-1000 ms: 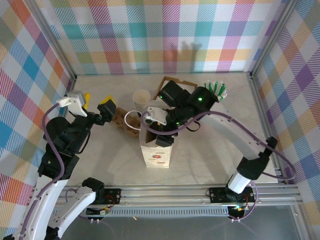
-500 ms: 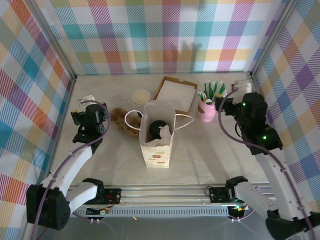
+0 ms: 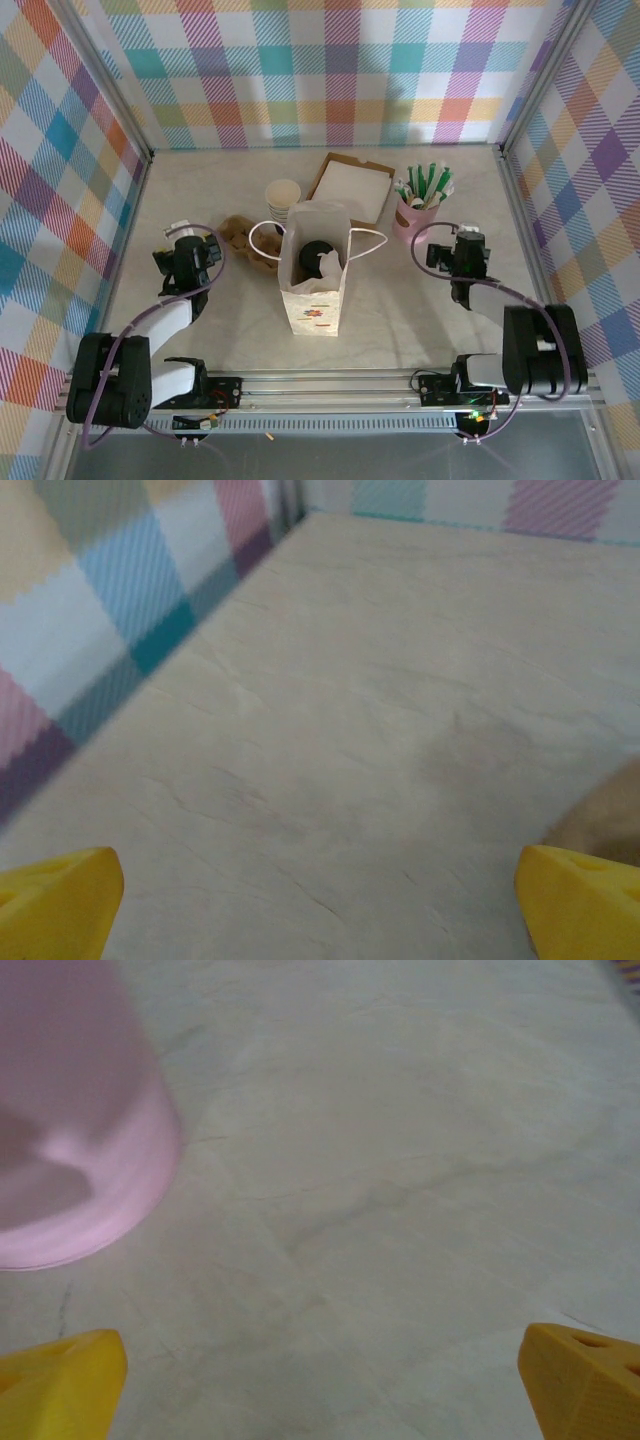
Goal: Pack the takeout coffee
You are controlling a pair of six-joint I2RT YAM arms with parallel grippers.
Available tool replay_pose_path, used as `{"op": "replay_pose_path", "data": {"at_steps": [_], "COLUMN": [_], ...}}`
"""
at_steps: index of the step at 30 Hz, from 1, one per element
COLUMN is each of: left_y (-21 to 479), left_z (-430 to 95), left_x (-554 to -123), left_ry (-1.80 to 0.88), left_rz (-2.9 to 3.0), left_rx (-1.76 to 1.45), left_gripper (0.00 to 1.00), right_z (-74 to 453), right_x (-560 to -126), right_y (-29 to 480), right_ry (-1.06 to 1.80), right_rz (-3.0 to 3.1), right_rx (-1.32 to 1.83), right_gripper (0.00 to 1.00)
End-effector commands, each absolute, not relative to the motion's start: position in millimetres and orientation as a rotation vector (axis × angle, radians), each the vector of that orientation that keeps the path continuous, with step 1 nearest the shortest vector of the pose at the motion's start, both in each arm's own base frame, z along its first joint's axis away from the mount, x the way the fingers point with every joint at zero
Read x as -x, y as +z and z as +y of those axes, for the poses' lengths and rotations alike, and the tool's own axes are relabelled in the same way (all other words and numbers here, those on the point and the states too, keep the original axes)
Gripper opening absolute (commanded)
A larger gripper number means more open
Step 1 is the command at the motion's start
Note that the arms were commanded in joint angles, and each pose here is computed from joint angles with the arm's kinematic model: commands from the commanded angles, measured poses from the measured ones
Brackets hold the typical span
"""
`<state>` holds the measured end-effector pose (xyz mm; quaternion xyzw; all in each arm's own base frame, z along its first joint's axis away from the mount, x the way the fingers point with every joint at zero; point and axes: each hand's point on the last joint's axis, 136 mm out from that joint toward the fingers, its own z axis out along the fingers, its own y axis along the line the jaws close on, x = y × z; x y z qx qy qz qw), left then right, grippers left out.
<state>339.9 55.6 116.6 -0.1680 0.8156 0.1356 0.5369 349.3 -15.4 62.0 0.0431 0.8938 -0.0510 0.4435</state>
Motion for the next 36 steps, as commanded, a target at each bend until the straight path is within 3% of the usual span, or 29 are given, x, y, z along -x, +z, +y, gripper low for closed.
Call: {"op": "replay_pose_path", "data": {"at_steps": [1,8,14,36], "left_y": [129.7,114.7,105.0,94.8], "left_z": [30.2,17.7,37.4,16.4], "left_x": [-357.0,-365.9,-374.7,-399.3], "left_ry": [0.063,0.028,0.112,0.203], "left_rz": [1.789,1.785,1.822,1.95], "left_rx": [0.357,0.254,0.373,0.259], "left_gripper": [1.0,1.0,1.0,1.0], "right_z": [8.3,37.2,15.9,11.0], "right_x": [-384.9,-380.0,-389.6,-391.9], "right_y": [106.5,108.2,96.2,94.6], "right_ry": [0.041,0.287,0.211,0.189], "right_rz": [2.017,1.868,1.892,1.911], "right_rx": [0.014,0.154,0.011,-0.019], "right_gripper": [0.99,0.99,0.99,0.99]}}
